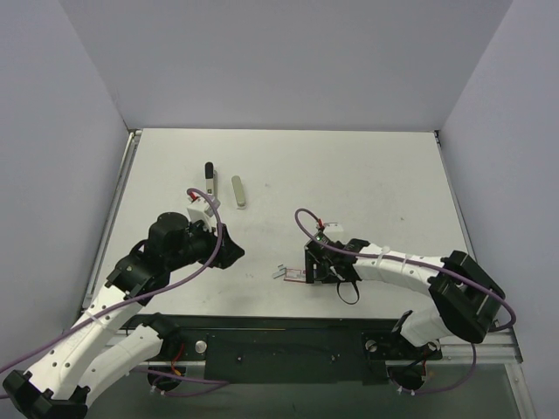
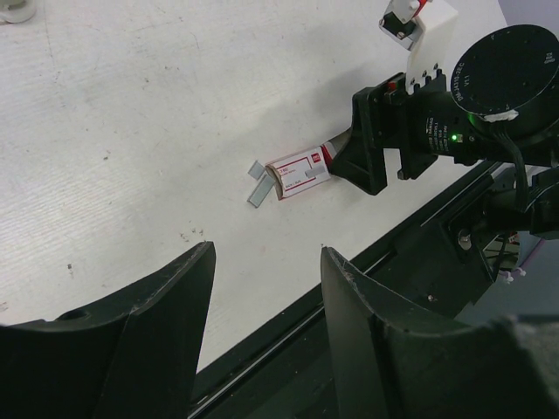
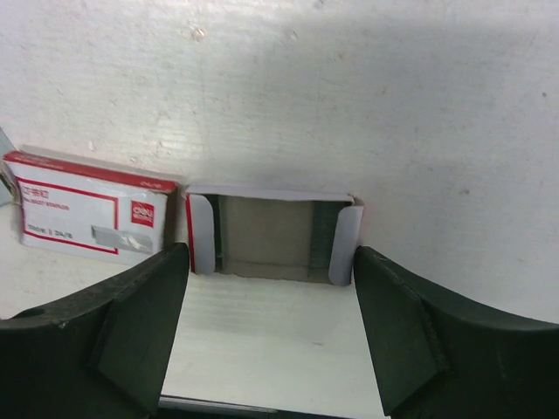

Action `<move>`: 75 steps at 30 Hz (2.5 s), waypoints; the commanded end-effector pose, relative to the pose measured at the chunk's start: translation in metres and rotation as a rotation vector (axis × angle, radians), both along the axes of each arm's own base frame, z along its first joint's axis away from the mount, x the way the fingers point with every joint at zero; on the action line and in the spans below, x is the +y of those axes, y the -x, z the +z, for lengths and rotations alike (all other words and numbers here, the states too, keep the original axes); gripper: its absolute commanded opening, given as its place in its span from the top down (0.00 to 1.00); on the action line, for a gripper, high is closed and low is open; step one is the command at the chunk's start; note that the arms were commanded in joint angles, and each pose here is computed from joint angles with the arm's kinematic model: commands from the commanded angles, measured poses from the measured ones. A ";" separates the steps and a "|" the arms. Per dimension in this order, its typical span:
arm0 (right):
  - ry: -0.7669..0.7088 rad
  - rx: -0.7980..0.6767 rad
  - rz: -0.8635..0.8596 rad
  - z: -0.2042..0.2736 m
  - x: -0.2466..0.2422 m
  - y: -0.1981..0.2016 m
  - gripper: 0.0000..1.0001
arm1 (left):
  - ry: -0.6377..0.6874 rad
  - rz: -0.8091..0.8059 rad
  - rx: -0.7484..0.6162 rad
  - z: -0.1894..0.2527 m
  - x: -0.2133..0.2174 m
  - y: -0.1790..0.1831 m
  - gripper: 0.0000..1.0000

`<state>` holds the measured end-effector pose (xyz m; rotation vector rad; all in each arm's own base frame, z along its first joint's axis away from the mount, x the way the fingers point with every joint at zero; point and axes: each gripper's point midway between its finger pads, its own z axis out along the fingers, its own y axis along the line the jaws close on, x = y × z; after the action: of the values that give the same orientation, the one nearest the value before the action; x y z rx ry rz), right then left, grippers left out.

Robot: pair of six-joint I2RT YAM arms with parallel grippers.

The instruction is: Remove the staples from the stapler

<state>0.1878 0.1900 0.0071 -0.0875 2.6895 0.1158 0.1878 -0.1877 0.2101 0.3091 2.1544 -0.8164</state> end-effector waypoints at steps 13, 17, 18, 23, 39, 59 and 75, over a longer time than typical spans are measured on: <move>0.043 -0.103 0.104 0.074 0.023 0.003 0.28 | 0.009 0.019 -0.051 0.010 0.004 -0.004 0.39; 0.016 -0.084 0.161 0.068 0.055 0.011 0.28 | 0.003 0.039 -0.055 0.010 0.008 -0.006 0.39; 0.015 -0.081 0.182 0.066 0.063 0.017 0.28 | 0.003 0.044 -0.060 0.011 0.009 -0.007 0.39; -0.009 -0.045 0.228 0.050 0.096 0.027 0.29 | -0.002 0.097 -0.083 0.015 0.019 -0.009 0.39; -0.029 0.031 0.198 0.009 0.104 0.030 0.33 | -0.001 0.120 -0.079 0.014 0.023 -0.014 0.39; -0.048 0.043 0.054 -0.008 0.081 -0.017 0.32 | -0.001 0.121 -0.072 0.012 0.023 -0.016 0.39; -0.072 0.071 0.080 -0.014 0.120 0.010 0.32 | 0.014 0.116 -0.079 0.015 0.023 -0.016 0.39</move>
<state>0.1934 0.3199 0.0136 -0.2237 2.6645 0.3199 0.2036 -0.1633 0.2203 0.1913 2.0968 -0.7231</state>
